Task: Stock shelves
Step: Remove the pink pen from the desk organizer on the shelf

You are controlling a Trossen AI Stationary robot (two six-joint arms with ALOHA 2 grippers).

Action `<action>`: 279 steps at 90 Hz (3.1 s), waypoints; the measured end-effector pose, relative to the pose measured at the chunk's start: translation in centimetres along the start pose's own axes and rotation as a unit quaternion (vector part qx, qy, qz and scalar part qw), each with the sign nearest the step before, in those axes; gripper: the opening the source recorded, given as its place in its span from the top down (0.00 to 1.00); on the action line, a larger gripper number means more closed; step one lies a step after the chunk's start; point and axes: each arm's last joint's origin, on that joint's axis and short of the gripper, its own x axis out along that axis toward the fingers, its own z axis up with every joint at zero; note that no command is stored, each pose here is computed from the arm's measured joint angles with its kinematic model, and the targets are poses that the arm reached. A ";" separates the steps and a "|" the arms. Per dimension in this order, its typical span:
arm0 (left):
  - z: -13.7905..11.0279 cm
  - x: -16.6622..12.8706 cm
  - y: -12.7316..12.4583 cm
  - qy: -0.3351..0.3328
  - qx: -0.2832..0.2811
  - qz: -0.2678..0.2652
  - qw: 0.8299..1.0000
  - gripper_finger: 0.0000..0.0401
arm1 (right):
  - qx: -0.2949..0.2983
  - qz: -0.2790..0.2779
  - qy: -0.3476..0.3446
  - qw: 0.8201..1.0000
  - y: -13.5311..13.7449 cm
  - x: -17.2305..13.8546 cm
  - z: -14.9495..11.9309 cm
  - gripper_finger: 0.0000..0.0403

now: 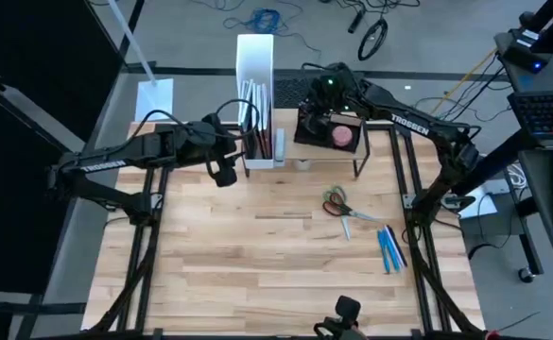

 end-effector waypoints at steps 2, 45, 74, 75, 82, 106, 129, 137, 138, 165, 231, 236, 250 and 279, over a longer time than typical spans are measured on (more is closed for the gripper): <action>0.0 0.0 0.0 0.000 0.000 0.000 1.000 0.56 | 0.000 0.000 0.001 1.000 0.0 0.0 0.0 0.80; 0.0 0.0 0.0 0.000 0.000 0.000 1.000 0.56 | -0.002 0.009 0.035 0.999 0.1 0.8 -0.8 0.80; 0.0 0.0 0.0 -0.001 -0.001 -0.002 1.000 0.56 | -0.011 0.015 0.043 0.999 0.3 1.5 -1.1 0.94; 0.0 0.0 0.0 -0.001 -0.001 -0.002 1.000 0.56 | -0.011 0.015 0.044 0.999 0.3 1.5 -1.1 0.95; 0.0 0.0 0.0 -0.001 -0.001 -0.002 1.000 0.56 | -0.012 0.017 0.044 0.999 0.3 1.5 -1.1 0.99; 0.0 0.0 0.0 -0.001 -0.001 -0.002 1.000 0.56 | -0.011 0.014 0.039 0.999 0.3 1.1 -0.9 1.00; 0.0 0.0 0.0 -0.001 -0.001 -0.002 1.000 0.56 | -0.012 0.006 0.022 1.000 0.3 -1.7 -0.4 1.00; 0.0 0.0 0.0 -0.001 -0.001 -0.002 1.000 0.56 | -0.015 -0.003 0.002 1.000 0.2 -3.2 0.3 1.00; 0.0 0.0 0.0 -0.001 -0.001 -0.002 1.000 0.56 | -0.015 -0.004 0.000 1.000 0.2 -3.4 0.4 1.00; 0.0 0.0 0.0 -0.001 -0.001 -0.002 1.000 0.56 | 0.010 -0.018 -0.017 1.000 0.0 -4.7 0.8 1.00; 0.0 0.0 0.0 0.000 -0.001 -0.002 1.000 0.56 | -0.005 0.000 -0.011 1.000 0.1 0.3 0.4 0.69; 0.0 0.0 0.0 0.000 -0.001 -0.002 1.000 0.56 | -0.007 -0.001 -0.005 1.000 0.2 0.2 0.3 0.70; 0.0 0.0 0.0 0.000 0.000 -0.002 1.000 0.56 | -0.012 -0.017 0.003 1.000 0.2 0.2 0.3 0.77; 0.0 0.0 0.0 0.000 0.000 -0.002 1.000 0.56 | -0.016 -0.020 0.010 1.000 0.2 0.2 0.2 0.98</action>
